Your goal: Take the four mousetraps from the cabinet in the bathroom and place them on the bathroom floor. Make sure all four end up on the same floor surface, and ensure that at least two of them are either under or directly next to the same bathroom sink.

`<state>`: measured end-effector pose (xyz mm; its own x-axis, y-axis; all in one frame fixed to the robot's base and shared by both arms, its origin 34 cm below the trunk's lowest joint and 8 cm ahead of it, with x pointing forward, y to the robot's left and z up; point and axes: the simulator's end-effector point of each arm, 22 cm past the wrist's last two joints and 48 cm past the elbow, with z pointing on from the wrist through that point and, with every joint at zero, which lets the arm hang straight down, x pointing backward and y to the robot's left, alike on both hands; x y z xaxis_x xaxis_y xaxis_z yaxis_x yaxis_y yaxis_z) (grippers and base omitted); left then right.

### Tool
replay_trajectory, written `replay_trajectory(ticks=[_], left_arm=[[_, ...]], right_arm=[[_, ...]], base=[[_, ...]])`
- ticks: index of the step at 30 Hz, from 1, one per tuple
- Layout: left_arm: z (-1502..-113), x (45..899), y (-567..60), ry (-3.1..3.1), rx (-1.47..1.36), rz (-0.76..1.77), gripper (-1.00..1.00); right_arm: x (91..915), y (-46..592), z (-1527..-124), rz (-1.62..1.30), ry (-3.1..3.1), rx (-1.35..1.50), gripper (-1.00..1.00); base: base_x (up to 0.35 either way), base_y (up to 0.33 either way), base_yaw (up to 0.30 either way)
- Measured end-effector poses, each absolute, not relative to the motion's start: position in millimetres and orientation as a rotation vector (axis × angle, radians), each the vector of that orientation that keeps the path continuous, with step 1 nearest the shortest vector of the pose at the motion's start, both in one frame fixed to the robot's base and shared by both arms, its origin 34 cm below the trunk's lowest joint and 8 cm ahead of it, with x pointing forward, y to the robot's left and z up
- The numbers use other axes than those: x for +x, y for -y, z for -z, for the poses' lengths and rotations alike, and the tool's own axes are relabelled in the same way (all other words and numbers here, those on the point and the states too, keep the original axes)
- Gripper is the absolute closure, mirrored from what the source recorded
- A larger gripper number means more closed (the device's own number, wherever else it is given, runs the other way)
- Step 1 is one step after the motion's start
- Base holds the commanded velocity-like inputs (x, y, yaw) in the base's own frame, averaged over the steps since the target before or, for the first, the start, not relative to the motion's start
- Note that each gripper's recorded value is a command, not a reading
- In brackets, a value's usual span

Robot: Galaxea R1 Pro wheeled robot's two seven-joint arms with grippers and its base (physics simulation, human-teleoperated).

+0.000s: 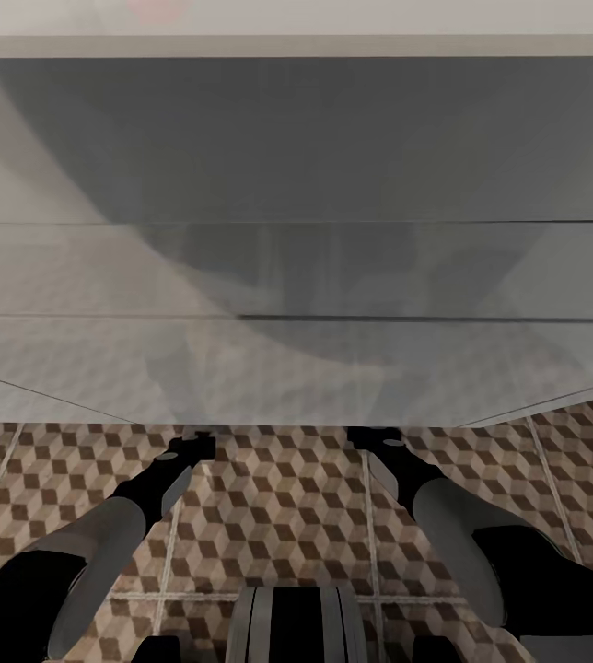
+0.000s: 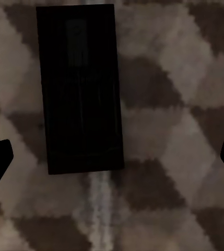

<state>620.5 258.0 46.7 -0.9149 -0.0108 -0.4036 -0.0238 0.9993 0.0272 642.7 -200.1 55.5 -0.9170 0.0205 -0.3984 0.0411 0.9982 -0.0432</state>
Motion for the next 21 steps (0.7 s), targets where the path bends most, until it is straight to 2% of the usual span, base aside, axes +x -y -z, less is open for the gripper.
replay_trajectory(ticks=[18,19,21], left_arm=[[-47,622,-259,-2.721,-0.025,-0.047,1.0],[-47,622,-259,-2.721,-0.025,-0.047,-1.0],[-33,587,-266,-2.799,-0.037,-0.067,-1.0]], right_arm=[[643,199,-55,0.064,-2.731,0.043,-1.0],[643,199,-55,0.064,-2.731,0.043,-1.0],[643,199,-55,0.064,-2.731,0.043,-1.0]], base=[[0.0,0.0,0.0],[0.0,0.0,0.0],[0.0,0.0,0.0]])
